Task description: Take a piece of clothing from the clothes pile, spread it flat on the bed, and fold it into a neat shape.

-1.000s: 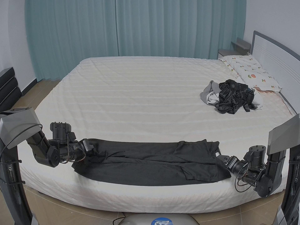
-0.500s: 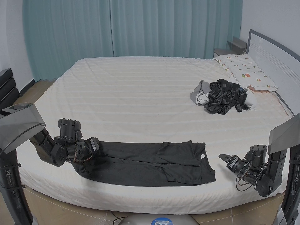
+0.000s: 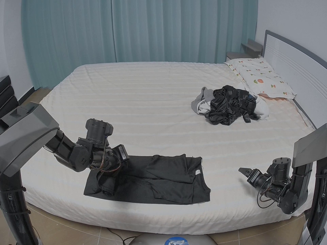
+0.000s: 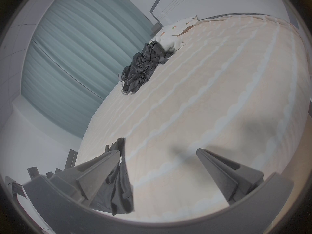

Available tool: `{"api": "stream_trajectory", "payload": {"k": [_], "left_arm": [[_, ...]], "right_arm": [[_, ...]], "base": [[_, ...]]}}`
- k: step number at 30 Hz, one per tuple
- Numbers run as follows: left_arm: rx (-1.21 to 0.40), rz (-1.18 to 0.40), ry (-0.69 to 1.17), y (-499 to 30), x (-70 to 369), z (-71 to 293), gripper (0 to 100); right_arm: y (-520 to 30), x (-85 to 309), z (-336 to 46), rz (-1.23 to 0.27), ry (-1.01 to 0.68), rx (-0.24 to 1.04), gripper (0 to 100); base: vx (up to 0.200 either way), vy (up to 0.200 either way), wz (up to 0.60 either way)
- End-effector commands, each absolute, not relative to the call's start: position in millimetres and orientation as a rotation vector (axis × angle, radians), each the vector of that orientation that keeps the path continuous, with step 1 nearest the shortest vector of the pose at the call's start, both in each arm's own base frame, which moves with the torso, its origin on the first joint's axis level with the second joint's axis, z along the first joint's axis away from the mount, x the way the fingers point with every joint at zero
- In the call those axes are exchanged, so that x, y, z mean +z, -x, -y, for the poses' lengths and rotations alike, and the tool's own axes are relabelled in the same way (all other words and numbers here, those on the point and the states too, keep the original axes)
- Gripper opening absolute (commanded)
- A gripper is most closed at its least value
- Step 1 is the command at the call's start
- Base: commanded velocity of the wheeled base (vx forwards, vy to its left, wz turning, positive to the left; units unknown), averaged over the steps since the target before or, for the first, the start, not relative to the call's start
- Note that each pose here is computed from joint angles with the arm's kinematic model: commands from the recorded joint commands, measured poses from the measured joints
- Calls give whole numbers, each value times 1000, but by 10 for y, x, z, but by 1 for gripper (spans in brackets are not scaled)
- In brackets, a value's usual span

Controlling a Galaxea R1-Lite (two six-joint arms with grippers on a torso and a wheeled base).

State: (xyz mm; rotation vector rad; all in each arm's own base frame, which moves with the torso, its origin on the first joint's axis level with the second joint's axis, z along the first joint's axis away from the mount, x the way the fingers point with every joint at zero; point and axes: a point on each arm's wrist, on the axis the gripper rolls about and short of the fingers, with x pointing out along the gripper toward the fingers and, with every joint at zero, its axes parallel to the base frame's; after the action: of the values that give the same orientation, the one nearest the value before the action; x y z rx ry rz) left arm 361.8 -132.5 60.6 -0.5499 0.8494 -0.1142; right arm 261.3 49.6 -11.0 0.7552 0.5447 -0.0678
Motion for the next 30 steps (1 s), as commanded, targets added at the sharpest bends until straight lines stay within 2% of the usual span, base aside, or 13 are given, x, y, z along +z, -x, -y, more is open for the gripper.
{"api": "stream_trajectory", "payload": {"k": [1,13,22,23,30], "left_arm": [[-166,-861,559,-3635,674,1672,0],[-166,-934,560,-3791,467,2148,0],[-101,-934,608,-3901,290,2217,0],[-98,-933,610,-3907,287,2212,100],[-50,-932,659,-3913,325,2082,100]], "right_arm": [[-2617,-99,-509,-536,-756,-59,100],[-2614,-99,-521,-538,-753,-54,100],[-2610,-103,-524,-540,-753,-54,100],[-2609,-104,-528,-542,-752,-53,100],[-2601,-118,-527,-549,-750,-56,100]], "base": [[0,-200,0],[0,-200,0],[0,0,0],[0,0,0],[0,0,0]]}}
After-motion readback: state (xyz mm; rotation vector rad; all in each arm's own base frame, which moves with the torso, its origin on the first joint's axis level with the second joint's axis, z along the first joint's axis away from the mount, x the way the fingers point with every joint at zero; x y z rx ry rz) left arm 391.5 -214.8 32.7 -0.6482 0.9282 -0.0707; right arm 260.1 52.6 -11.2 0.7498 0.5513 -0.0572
